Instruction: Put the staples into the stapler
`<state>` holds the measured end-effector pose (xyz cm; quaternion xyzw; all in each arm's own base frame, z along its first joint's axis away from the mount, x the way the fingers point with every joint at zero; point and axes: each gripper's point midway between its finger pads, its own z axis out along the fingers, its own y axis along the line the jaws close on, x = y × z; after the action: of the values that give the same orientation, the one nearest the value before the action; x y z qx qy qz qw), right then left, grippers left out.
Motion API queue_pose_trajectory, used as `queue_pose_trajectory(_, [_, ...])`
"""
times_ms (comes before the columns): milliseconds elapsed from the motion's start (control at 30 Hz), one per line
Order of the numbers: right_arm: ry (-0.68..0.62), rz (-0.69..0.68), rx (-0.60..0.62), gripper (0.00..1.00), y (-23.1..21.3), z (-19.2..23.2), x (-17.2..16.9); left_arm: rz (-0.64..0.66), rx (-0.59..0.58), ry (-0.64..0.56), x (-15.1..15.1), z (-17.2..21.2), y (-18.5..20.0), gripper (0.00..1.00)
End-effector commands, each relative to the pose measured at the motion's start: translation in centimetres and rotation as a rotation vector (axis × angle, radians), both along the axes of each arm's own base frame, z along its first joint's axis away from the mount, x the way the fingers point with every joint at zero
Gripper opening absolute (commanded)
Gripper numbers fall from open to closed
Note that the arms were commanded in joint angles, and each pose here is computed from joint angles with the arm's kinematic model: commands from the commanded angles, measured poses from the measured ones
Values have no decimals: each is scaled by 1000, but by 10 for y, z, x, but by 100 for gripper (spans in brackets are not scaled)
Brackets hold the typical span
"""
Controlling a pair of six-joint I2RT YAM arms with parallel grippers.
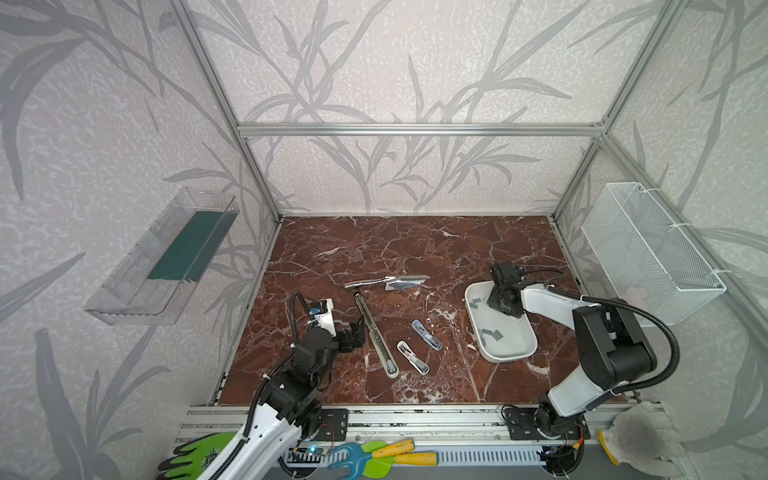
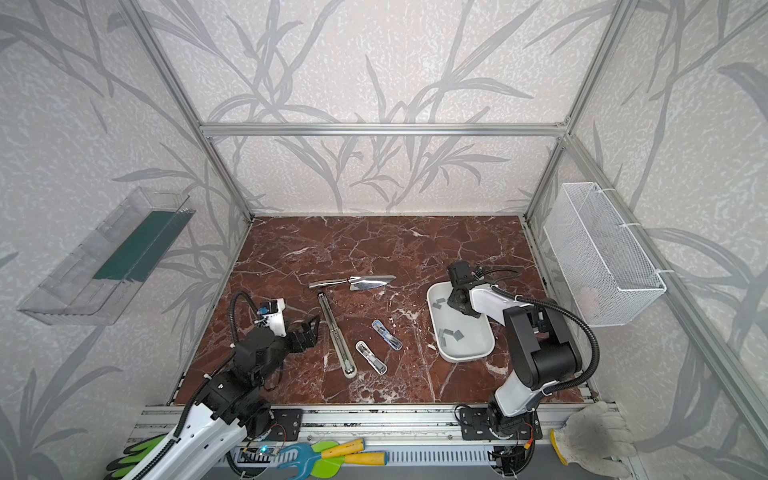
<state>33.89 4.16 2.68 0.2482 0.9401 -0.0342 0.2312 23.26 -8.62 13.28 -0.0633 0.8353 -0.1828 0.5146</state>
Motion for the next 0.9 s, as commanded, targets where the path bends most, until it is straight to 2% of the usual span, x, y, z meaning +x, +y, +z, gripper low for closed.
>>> queue_pose_trajectory(0, [-31,30,-16,12,0,23,-6,6,-4,-12,1,2,1,99])
queue_pose_trajectory(267, [-190,124,12,9,14,70,-17,1,-6,-14,1,2,0,99])
queue_pose_trajectory(400, [-309,249,41,7,33,96,-22,0,-6,-11,1,2,0,99])
queue_pose_trajectory(667, [-585,589,20,7,106,163,-43,2,-6,-13,1,2,0,99])
queue_pose_trajectory(867, [-679,900,71,7,181,174,-79,3,-3,-12,1,2,0,99])
